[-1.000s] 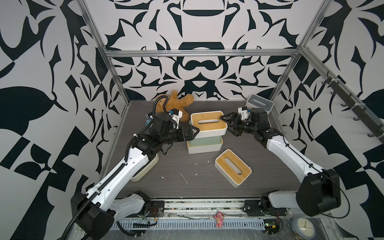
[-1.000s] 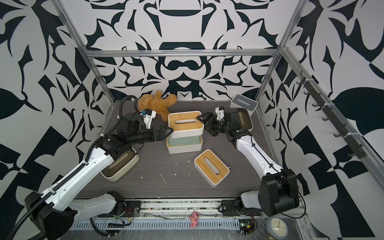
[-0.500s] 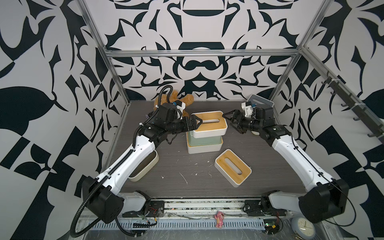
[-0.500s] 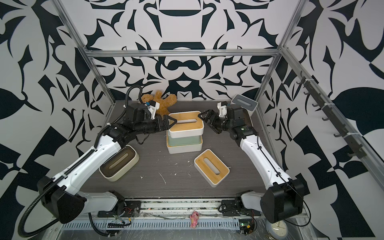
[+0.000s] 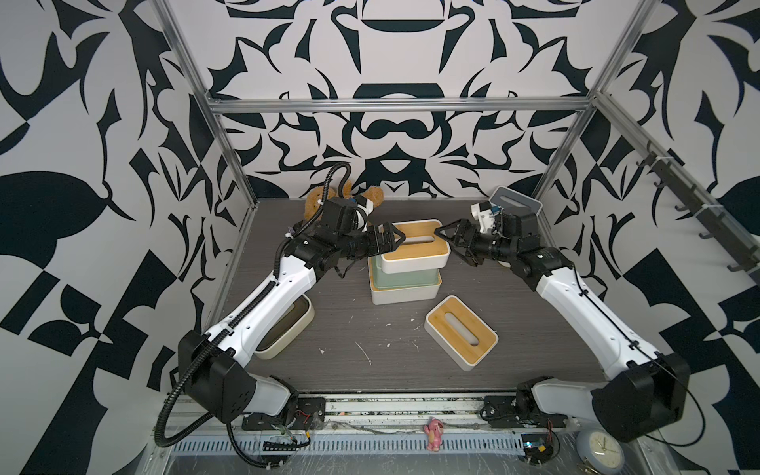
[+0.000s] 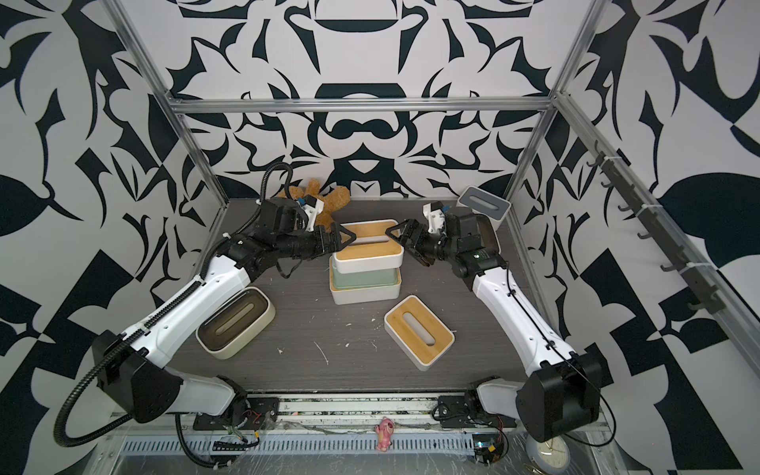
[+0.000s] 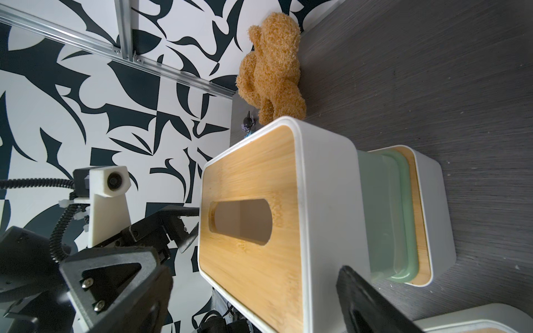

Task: Stack the tissue boxes
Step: Place the tissue box at the tissue box.

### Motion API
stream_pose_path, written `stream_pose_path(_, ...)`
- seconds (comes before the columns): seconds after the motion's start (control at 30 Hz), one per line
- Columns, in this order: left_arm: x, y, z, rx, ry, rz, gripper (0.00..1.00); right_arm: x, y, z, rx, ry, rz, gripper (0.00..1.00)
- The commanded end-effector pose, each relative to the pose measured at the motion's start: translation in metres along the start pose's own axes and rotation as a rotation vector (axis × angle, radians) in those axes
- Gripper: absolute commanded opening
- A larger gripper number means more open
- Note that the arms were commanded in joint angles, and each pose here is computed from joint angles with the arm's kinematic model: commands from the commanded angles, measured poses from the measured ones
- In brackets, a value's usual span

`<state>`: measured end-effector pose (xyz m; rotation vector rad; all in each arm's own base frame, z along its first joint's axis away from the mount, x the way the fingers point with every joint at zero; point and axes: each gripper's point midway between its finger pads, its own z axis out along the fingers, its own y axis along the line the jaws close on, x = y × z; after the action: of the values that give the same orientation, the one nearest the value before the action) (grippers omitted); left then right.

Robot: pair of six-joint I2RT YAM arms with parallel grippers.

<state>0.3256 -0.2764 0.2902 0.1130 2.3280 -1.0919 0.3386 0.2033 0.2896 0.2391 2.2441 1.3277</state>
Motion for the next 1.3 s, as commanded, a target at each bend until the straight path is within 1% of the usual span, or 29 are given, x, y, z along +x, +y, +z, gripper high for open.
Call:
stream_pose_path(0.0,-0.008,-0.004,-0.002,0.002,-0.001,0.003,0.99,-0.004,0.021,-0.001,-0.064,-0.009,-0.034,0.93)
stream_pose_path(0.47,-0.013,0.0,-0.001,-0.006,0.002,-0.003,1.0,0.006,0.028,0.003,-0.082,0.01,-0.038,0.93)
stream_pose_path(1.27,-0.018,0.001,-0.005,0.003,-0.007,-0.009,0.99,0.005,0.039,0.005,-0.106,0.013,-0.061,0.93)
